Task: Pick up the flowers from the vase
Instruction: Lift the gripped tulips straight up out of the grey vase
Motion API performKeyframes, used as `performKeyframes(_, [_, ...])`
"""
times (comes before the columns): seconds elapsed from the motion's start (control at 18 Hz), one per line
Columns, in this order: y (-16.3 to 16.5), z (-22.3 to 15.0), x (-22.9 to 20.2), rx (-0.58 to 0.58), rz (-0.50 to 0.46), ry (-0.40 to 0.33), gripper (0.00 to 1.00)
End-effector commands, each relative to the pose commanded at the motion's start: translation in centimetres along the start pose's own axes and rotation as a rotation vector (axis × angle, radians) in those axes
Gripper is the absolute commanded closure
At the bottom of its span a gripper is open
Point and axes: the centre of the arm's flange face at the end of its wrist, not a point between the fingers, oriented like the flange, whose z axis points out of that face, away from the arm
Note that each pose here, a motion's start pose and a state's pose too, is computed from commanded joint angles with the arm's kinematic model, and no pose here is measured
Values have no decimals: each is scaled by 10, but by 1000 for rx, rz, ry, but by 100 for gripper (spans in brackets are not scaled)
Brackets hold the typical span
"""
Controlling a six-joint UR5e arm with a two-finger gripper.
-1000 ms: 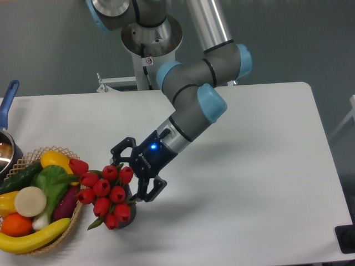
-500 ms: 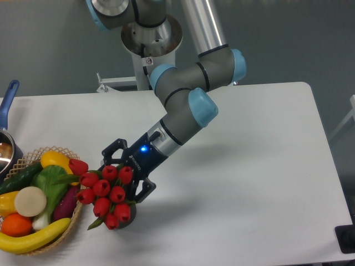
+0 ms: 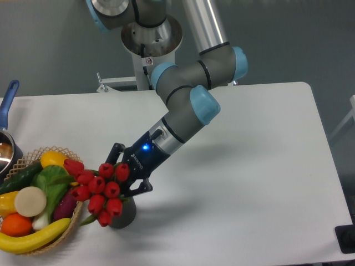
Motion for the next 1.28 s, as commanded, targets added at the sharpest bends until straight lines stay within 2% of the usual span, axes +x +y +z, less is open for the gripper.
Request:
performKeyframes(0.28, [-30, -15, 1, 15, -44, -27, 58])
performKeyframes(0.78, [-93, -65, 6, 89, -100, -87, 58])
performKeyframes(1.28, [-148, -140, -5, 184, -151, -170, 57])
